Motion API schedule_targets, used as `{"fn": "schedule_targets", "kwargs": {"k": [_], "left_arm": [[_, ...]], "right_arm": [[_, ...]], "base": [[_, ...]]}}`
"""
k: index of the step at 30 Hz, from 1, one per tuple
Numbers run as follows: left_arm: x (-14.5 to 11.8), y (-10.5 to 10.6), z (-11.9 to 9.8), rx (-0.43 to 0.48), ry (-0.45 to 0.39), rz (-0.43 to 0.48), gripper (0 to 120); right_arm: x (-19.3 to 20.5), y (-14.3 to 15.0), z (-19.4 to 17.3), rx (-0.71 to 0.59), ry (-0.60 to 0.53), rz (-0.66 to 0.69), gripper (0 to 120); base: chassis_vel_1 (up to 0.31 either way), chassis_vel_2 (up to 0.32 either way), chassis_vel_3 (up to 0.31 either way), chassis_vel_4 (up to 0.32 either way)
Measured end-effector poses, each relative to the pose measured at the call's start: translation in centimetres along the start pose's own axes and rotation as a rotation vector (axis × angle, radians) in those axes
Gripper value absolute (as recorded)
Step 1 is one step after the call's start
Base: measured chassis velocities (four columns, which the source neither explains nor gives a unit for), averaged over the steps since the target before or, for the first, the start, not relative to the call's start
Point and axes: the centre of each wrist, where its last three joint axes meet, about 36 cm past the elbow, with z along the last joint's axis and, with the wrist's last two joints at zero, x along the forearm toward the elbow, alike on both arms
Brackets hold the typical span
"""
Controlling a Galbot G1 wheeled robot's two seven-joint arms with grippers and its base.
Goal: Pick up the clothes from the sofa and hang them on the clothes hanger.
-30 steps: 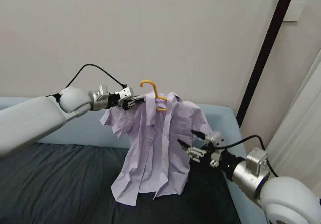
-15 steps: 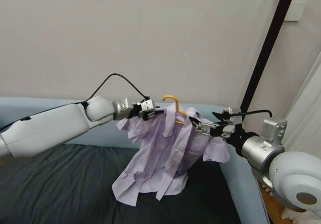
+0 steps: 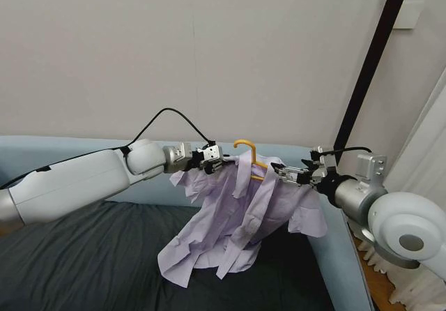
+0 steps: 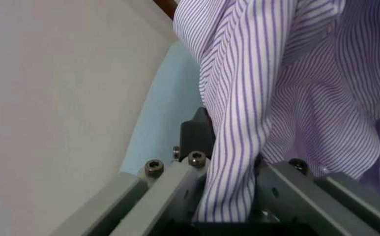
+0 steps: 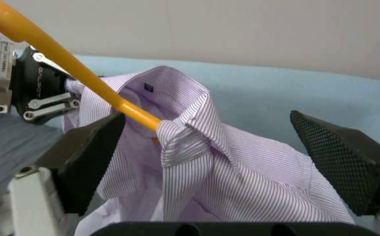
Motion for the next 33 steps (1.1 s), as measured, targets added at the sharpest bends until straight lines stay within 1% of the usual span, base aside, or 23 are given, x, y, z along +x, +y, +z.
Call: {"fn": "schedule_targets", "kwargs": {"k": [1,5,6,8,10,11,14,15,17,18,19,20,21,23,24,25,26,27,30,31,33], "left_arm": [[0.0,0.0,0.0,0.000,0.000,0.000,0],[0.3,-0.2,0.0,0.005,0.000,0.000,0],[0.3,-0.2,0.0,0.005,0.000,0.000,0],[0.4,-0.4,0.1,0.010,0.001,0.001,0],[0.4,-0.6,0.1,0.020,0.001,0.001,0],[0.4,-0.6,0.1,0.020,0.001,0.001,0],[0.3,-0.6,-0.1,0.036,-0.007,-0.002,0],[0.3,-0.6,-0.2,0.036,-0.008,-0.002,0],[0.2,-0.5,-0.2,0.037,-0.009,-0.002,0],[0.2,-0.4,-0.4,0.038,-0.011,-0.003,0],[0.2,-0.4,-0.4,0.042,-0.012,-0.003,0],[0.2,-0.4,-0.4,0.042,-0.012,-0.003,0],[0.2,-0.4,-0.5,0.045,-0.013,-0.003,0],[0.3,-0.6,-0.6,0.065,-0.014,-0.001,0],[0.4,-0.8,-0.5,0.077,-0.014,0.000,0],[0.4,-0.8,-0.5,0.077,-0.014,0.000,0],[0.4,-1.0,-0.4,0.092,-0.012,0.001,0],[0.4,-1.0,-0.3,0.098,-0.009,0.002,0],[0.5,-1.4,0.0,0.138,-0.002,0.002,0],[0.5,-1.4,0.0,0.138,-0.002,0.002,0],[0.5,-1.8,0.1,0.195,0.005,0.004,0]], "right_arm": [[0.0,0.0,0.0,0.000,0.000,0.000,93],[-0.1,0.0,0.2,-0.004,0.011,0.005,74],[-0.1,0.0,0.2,-0.004,0.011,0.005,74],[-0.2,-0.1,0.3,-0.006,0.017,0.007,67],[-0.2,-0.2,0.6,-0.006,0.028,0.010,55],[-0.2,-0.2,0.6,-0.006,0.028,0.010,55],[-0.1,-0.1,1.0,-0.002,0.036,0.009,43],[-0.1,-0.1,1.0,-0.001,0.034,0.009,38],[-0.1,-0.1,1.1,0.000,0.033,0.010,36],[-0.2,-0.1,1.1,0.003,0.026,0.015,28],[-0.1,-0.1,1.0,0.006,0.022,0.018,25],[-0.1,-0.1,1.0,0.006,0.022,0.018,25],[-0.1,-0.2,1.0,0.008,0.019,0.021,22],[0.1,-0.2,1.0,0.031,-0.002,0.031,10],[0.2,-0.2,1.0,0.042,-0.010,0.033,7],[0.2,-0.2,1.0,0.042,-0.010,0.033,7],[0.4,-0.3,1.1,0.061,-0.023,0.036,2],[0.5,-0.3,1.1,0.074,-0.030,0.038,0],[0.8,-0.4,1.3,0.138,-0.072,0.050,0],[0.8,-0.4,1.3,0.138,-0.072,0.050,0],[1.1,-0.5,1.8,0.248,-0.135,0.064,0]], "base": [[0.000,0.000,0.000,0.000],[0.000,0.000,0.000,0.000],[0.000,0.000,0.000,0.000],[0.000,0.000,0.000,0.000],[0.000,0.000,0.000,0.000],[0.000,0.000,0.000,0.000],[0.000,0.000,0.000,0.000],[0.000,0.000,0.000,0.000],[0.000,0.000,0.000,0.000],[0.000,0.000,0.000,0.000],[0.000,0.000,0.000,0.000],[0.000,0.000,0.000,0.000],[0.000,0.000,0.000,0.000],[0.000,0.000,0.000,0.000],[0.000,0.000,0.000,0.000],[0.000,0.000,0.000,0.000],[0.000,0.000,0.000,0.000],[0.000,0.000,0.000,0.000],[0.000,0.000,0.000,0.000],[0.000,0.000,0.000,0.000],[0.000,0.000,0.000,0.000]]}}
